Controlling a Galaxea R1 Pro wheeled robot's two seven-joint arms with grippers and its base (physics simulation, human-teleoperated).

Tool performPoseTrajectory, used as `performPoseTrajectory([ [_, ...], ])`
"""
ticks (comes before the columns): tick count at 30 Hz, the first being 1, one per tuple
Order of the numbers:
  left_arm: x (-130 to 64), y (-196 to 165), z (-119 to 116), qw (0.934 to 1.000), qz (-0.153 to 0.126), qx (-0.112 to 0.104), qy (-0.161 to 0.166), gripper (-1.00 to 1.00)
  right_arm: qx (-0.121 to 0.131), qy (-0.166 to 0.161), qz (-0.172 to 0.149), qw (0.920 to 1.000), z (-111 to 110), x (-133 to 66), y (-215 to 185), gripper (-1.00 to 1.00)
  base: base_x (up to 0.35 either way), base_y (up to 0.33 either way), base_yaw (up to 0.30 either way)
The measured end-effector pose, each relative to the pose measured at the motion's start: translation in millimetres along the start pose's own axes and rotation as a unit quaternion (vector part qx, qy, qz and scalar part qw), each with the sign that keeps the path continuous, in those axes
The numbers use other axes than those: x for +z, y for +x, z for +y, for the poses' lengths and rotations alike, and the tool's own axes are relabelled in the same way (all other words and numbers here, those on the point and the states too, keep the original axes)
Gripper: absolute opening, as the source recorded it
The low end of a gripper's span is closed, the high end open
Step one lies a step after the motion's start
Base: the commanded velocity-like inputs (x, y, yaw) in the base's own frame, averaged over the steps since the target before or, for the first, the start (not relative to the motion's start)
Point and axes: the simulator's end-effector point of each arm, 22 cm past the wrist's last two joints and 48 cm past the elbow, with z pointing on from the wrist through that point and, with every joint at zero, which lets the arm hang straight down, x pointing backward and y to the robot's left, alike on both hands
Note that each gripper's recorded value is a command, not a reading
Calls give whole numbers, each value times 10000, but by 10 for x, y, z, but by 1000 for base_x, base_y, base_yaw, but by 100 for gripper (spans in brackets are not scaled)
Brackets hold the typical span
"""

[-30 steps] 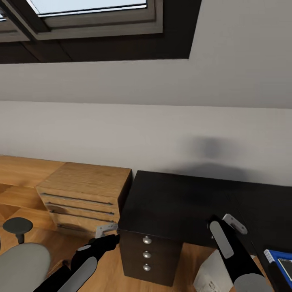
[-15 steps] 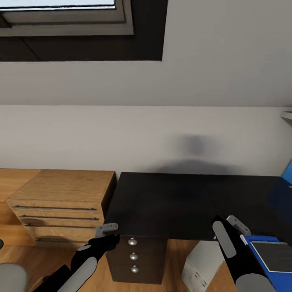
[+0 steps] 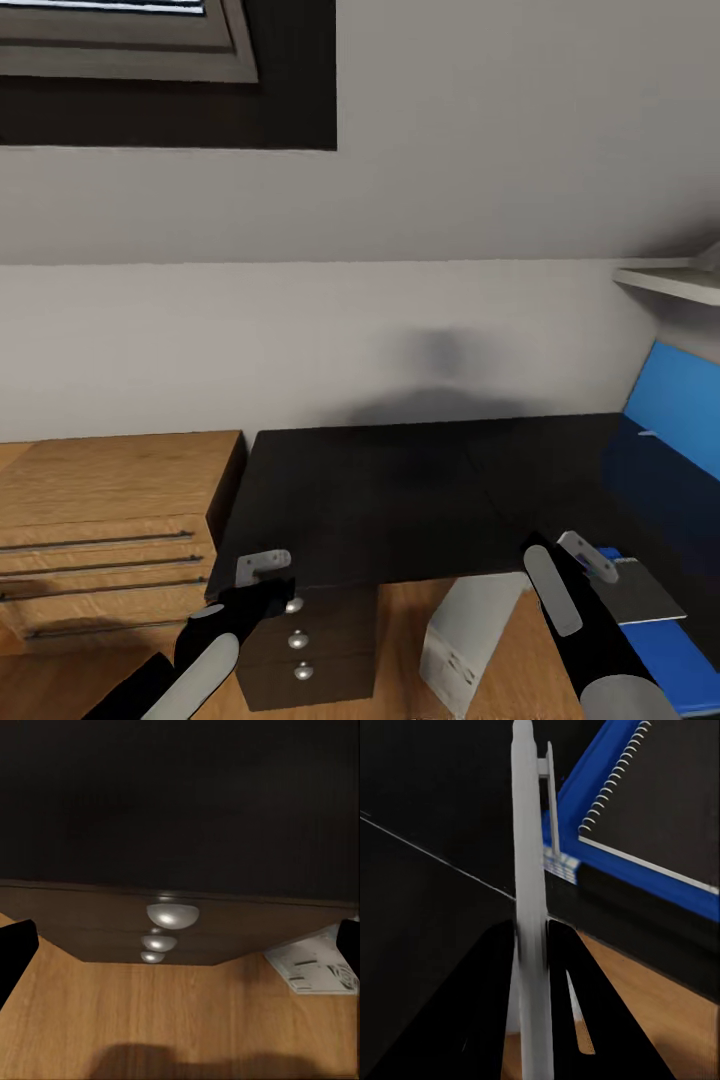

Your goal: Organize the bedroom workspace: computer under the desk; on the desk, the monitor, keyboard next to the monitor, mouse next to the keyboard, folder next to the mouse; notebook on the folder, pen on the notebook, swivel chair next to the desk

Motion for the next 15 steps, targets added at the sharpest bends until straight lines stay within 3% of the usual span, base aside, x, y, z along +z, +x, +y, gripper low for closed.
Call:
performPoseTrajectory([
  [8, -1, 3, -3, 10000, 2, 4, 3, 100, 1, 2, 3, 10000, 1, -1, 3, -100, 0, 0, -168],
  [15, -1, 9, -7, 10000, 6, 12, 6, 100, 0, -4, 0, 10000, 6, -2, 4, -100, 0, 0, -47],
])
